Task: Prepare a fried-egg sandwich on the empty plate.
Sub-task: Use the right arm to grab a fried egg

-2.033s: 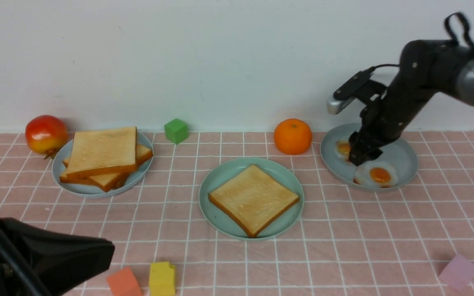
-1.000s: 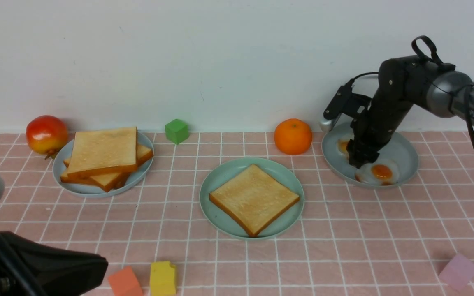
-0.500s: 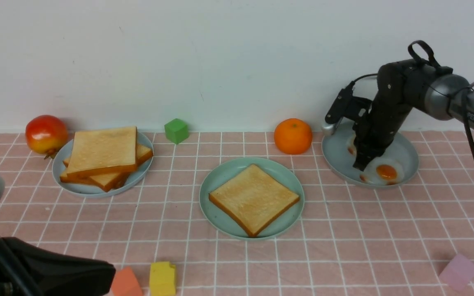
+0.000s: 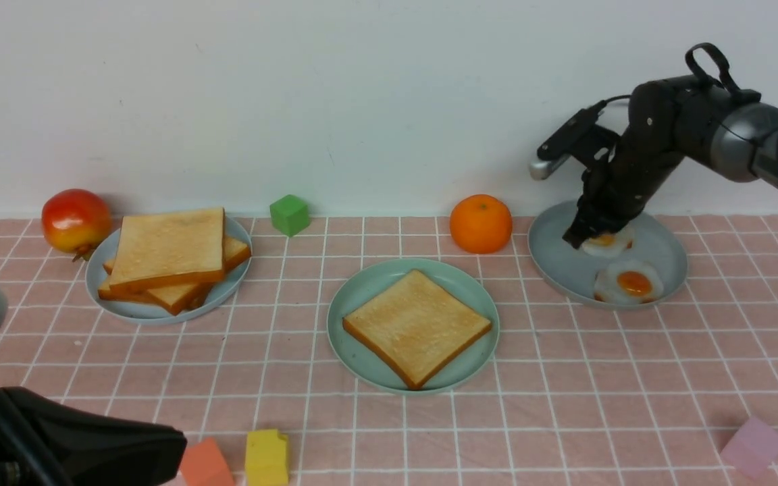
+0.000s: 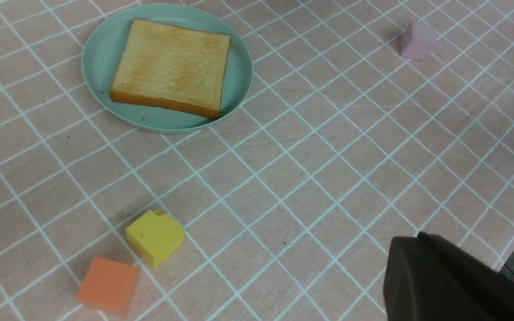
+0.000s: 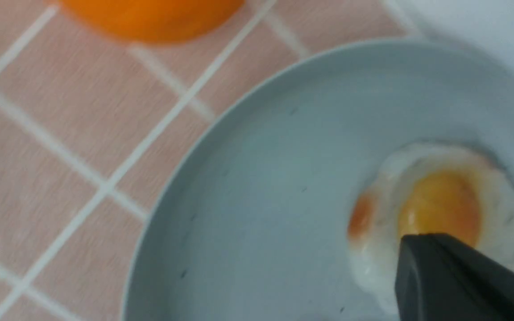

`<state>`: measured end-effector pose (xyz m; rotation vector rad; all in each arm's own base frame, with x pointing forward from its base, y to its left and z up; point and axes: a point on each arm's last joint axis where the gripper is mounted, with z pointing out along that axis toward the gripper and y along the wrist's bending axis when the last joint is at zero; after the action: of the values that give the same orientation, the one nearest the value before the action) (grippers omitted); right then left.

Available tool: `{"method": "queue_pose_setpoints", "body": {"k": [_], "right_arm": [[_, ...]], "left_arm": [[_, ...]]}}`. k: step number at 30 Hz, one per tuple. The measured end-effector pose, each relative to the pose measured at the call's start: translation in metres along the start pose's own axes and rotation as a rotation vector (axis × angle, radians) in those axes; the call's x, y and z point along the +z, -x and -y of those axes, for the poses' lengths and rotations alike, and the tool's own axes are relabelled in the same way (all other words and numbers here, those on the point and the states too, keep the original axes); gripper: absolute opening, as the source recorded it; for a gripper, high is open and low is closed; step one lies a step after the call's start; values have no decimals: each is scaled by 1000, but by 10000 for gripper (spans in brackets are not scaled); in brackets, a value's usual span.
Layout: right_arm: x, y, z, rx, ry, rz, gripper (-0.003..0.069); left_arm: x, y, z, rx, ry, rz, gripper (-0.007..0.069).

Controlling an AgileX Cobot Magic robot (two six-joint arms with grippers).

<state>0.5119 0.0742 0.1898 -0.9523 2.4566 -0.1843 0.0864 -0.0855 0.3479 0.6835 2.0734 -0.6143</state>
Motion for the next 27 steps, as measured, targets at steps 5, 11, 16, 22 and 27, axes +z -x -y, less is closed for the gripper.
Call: {"method": "queue_pose_setpoints", "body": {"k": [5,11,16,22,27], "right_arm": [[9,-3,-1,6,2,-7,185],[25,-6,-4,62,33,12,299],[33,-5,-6,96,48,45,279],[34,-5,-5,84,32,43,239],[34,-6,-6,77,35,28,237]], "left_arm": [[0,0,0,0,0,0,-13],[0,0,0,0,0,0,-13],[0,0,0,2,2,0,-13],[0,0,0,2,2,0,-11],[0,0,0,2,2,0,-8]]}}
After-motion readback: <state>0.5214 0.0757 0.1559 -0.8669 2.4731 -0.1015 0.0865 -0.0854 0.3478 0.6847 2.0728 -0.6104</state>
